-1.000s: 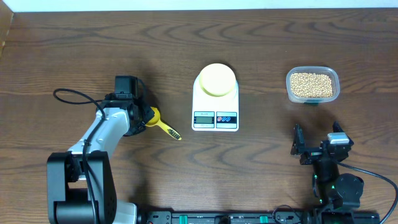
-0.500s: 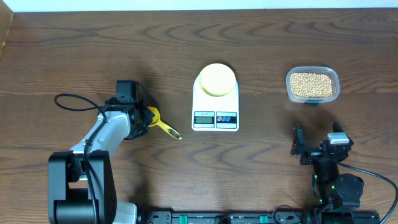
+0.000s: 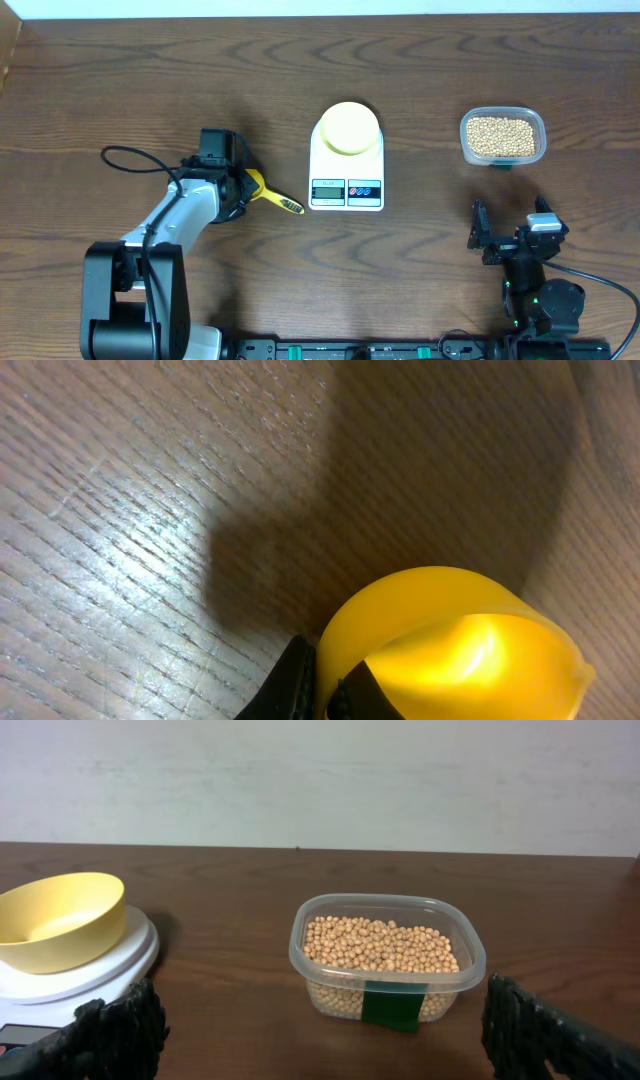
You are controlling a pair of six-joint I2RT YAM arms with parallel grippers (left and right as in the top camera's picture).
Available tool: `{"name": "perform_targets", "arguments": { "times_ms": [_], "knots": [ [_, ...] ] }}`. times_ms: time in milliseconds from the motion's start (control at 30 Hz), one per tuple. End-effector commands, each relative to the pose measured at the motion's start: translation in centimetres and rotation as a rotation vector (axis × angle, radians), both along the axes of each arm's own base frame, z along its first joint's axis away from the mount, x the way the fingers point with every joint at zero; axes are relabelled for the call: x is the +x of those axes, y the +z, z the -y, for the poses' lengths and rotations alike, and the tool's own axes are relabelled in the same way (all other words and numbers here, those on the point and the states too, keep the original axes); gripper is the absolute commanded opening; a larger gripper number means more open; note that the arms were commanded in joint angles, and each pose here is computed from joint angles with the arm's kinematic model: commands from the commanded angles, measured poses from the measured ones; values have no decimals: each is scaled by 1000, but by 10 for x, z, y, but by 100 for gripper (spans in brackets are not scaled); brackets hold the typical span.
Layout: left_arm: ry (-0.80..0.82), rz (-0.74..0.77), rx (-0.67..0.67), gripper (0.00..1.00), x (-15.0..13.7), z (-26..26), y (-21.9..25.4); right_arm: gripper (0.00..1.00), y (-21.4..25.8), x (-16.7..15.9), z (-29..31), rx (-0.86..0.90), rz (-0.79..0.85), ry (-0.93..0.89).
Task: Scoop item into bowl and weigh 50g on scale
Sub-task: 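Close the left gripper on the yellow scoop's rim and lift, then carry the scoop toward the scale, handle pointing right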
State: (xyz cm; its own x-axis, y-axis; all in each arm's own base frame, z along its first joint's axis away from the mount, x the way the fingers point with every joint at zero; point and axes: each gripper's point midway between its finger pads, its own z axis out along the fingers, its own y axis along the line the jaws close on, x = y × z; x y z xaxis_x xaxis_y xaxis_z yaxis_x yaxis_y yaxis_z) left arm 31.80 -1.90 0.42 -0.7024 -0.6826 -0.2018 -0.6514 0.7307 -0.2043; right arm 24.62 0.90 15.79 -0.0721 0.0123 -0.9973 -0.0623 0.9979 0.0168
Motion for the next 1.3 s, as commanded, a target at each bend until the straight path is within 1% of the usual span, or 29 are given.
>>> {"name": "perform_targets", "arguments": {
  "times_ms": [0, 100, 233, 400, 500, 600, 700, 733, 800, 867, 1033, 1167, 1267],
  "knots": [
    [-23, -16, 24, 7, -6, -6, -3, 99, -1, 0, -1, -12, 0, 2],
    [-2, 12, 23, 7, -8, -13, 15, 99, -1, 0, -1, -12, 0, 2],
    [30, 106, 21, 7, -17, -22, 61, 99, -1, 0, -1, -12, 0, 2],
    [30, 204, -25, 7, -39, -15, 109, 99, -1, 0, -1, -12, 0, 2],
    [34, 226, -52, 7, -63, -11, 128, 99, -1, 0, -1, -12, 0, 2],
    [82, 195, -73, 7, -84, -11, 131, 99, -1, 0, -1, -12, 0, 2],
    [83, 185, -75, 7, -93, -11, 133, 99, -1, 0, -1, -12, 0, 2],
    [72, 184, -102, 7, -96, -6, 134, 99, -1, 0, -1, -12, 0, 2],
    [54, 188, -149, 7, -96, 3, 136, 99, -1, 0, -1, -12, 0, 2],
    [70, 185, -205, 7, -96, 11, 138, 99, -1, 0, -1, -12, 0, 2],
    [137, 178, -244, 7, -95, 13, 138, 99, -1, 0, -1, -12, 0, 2],
    [120, 179, -284, 7, -95, 20, 140, 99, -1, 0, -1, -12, 0, 2],
    [92, 174, -348, 7, -96, 31, 143, 99, -1, 0, -1, -12, 0, 2]
  ]
}}
